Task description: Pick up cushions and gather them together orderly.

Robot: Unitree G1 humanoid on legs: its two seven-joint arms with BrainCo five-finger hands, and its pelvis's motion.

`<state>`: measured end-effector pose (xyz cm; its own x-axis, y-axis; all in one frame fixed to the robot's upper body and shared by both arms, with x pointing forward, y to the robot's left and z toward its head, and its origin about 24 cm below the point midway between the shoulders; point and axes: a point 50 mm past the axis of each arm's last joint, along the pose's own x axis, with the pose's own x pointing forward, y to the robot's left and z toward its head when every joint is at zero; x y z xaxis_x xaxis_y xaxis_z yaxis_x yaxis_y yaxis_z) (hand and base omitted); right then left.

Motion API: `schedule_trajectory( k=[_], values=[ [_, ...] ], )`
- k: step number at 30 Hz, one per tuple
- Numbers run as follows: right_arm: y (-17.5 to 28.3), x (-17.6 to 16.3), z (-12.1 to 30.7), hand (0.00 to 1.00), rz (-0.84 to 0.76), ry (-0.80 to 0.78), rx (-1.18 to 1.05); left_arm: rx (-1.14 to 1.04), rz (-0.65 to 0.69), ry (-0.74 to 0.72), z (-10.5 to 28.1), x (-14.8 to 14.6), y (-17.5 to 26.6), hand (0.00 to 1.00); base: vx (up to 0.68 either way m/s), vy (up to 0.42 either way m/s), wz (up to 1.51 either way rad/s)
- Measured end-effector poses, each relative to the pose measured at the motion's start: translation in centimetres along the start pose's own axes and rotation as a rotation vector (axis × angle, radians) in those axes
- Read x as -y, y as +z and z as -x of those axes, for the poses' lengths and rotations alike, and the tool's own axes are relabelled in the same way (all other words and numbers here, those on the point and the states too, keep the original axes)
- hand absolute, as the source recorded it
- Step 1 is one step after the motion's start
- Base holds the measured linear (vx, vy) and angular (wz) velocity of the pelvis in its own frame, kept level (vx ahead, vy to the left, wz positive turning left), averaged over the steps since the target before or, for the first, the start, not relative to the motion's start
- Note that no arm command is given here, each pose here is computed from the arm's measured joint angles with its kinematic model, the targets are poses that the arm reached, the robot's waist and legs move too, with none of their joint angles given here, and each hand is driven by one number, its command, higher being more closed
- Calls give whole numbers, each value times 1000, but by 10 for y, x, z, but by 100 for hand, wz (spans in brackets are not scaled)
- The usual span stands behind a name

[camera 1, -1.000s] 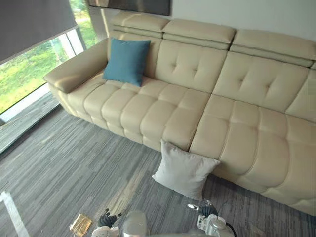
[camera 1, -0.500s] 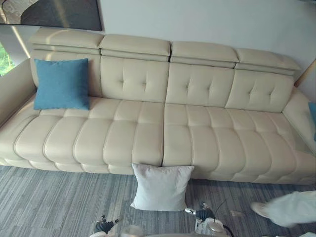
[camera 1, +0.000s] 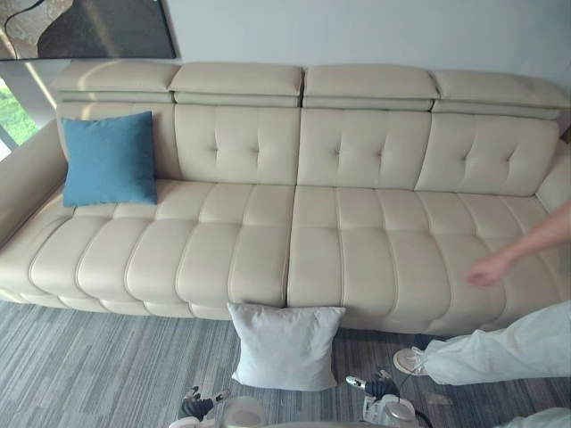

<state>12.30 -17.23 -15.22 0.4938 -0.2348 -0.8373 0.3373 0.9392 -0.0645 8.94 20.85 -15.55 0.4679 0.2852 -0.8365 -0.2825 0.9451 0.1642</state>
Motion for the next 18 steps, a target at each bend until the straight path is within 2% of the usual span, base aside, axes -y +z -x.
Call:
schedule_trajectory(
  k=[7,13,17,18],
  values=[
    [-3,-3,1,0,-17,-20,-7,14,-18,26,-2,-7,4,0,38,121,-23],
    [1,0,1,0,-38,-42,8,25,-30,22,-3,-5,8,0,-3,18,-14],
    [38,9,-8,0,-49,-85,99,137,3,18,-12,5,52,0,-140,-44,-10],
    [64,12,-11,0,-72,-106,169,200,38,23,-15,9,77,0,-179,-27,-28]
  ],
)
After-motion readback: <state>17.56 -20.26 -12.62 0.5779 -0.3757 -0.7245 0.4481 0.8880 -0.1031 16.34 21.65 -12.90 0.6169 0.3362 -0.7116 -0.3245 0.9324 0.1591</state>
